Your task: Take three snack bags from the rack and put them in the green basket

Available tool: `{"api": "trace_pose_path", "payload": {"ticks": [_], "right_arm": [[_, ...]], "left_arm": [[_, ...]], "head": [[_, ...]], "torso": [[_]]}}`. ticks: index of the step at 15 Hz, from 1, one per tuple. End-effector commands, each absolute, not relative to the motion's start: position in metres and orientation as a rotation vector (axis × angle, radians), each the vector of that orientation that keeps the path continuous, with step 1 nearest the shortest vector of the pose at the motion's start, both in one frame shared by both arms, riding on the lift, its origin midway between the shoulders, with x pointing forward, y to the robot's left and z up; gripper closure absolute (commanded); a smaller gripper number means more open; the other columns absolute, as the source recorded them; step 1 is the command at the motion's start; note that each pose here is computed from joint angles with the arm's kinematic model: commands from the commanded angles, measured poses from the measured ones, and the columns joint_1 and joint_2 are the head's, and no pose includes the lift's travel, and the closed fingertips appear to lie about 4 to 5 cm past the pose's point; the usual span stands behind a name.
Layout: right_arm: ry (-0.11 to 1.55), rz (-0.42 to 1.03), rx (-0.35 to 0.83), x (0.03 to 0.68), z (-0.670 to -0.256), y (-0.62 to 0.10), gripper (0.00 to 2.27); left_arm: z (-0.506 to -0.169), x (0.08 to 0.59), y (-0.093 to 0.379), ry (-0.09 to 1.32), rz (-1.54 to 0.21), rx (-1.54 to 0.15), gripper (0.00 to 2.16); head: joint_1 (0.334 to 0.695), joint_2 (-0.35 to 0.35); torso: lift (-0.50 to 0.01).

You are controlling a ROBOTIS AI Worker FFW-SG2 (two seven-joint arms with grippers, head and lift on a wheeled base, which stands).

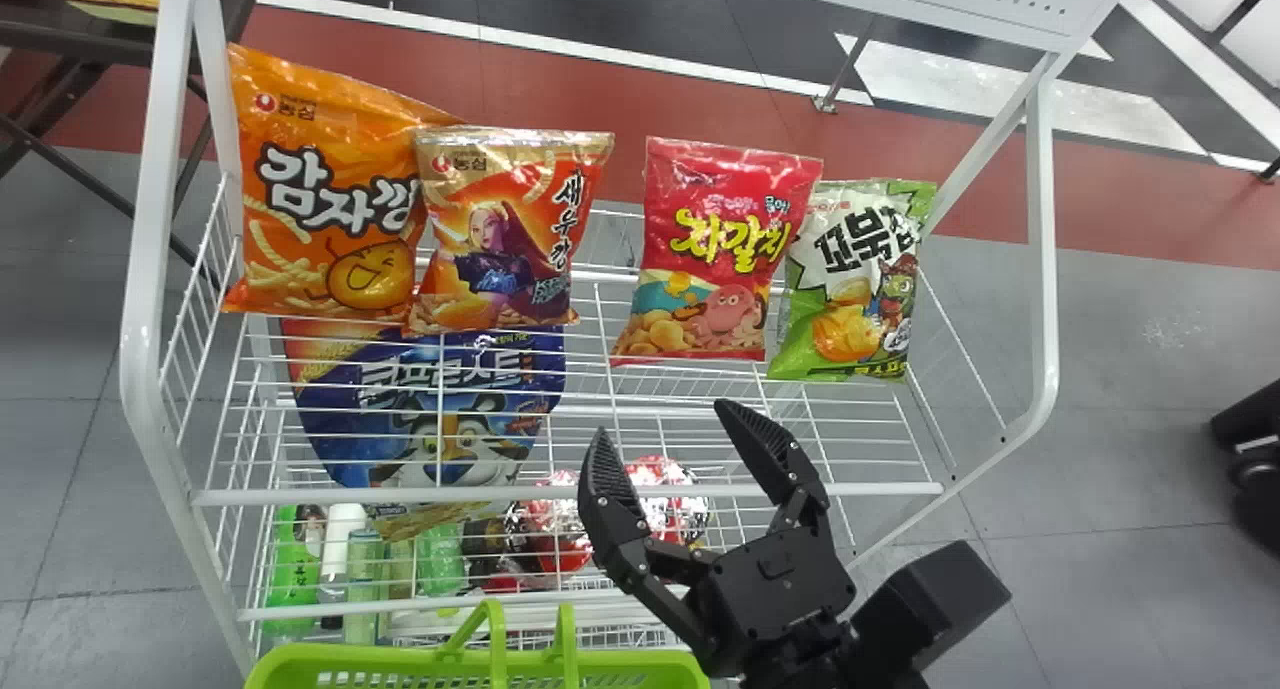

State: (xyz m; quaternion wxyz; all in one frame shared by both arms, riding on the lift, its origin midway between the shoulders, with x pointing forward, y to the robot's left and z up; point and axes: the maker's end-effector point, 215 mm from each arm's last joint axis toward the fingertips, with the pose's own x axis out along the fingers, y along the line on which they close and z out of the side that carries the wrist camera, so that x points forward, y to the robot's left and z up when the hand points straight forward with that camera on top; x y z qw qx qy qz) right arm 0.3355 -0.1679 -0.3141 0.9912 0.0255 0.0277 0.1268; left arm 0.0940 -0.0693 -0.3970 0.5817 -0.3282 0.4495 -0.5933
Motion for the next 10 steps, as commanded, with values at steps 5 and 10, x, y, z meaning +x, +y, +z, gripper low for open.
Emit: {"api": "trace_pose_path", "payload": {"ticks": [5, 10], "right_arm": [[0.033, 0.253, 0.049, 0.3364, -0.3085, -0.1685, 0.07], [0.031, 0.250, 0.049, 0.3375, -0.3122, -0.1692, 0.07]], "left_arm": [[-0.3967, 0.0947, -0.0690, 1.046, -1.388, -0.784, 1.81], [-0.3965, 0.0953, -0.0691, 1.043, -1.389, -0.783, 1.82]], "head": [[0.695, -0.350], [0.695, -0.350]], "torso": [[-0.006], [-0.006]]}}
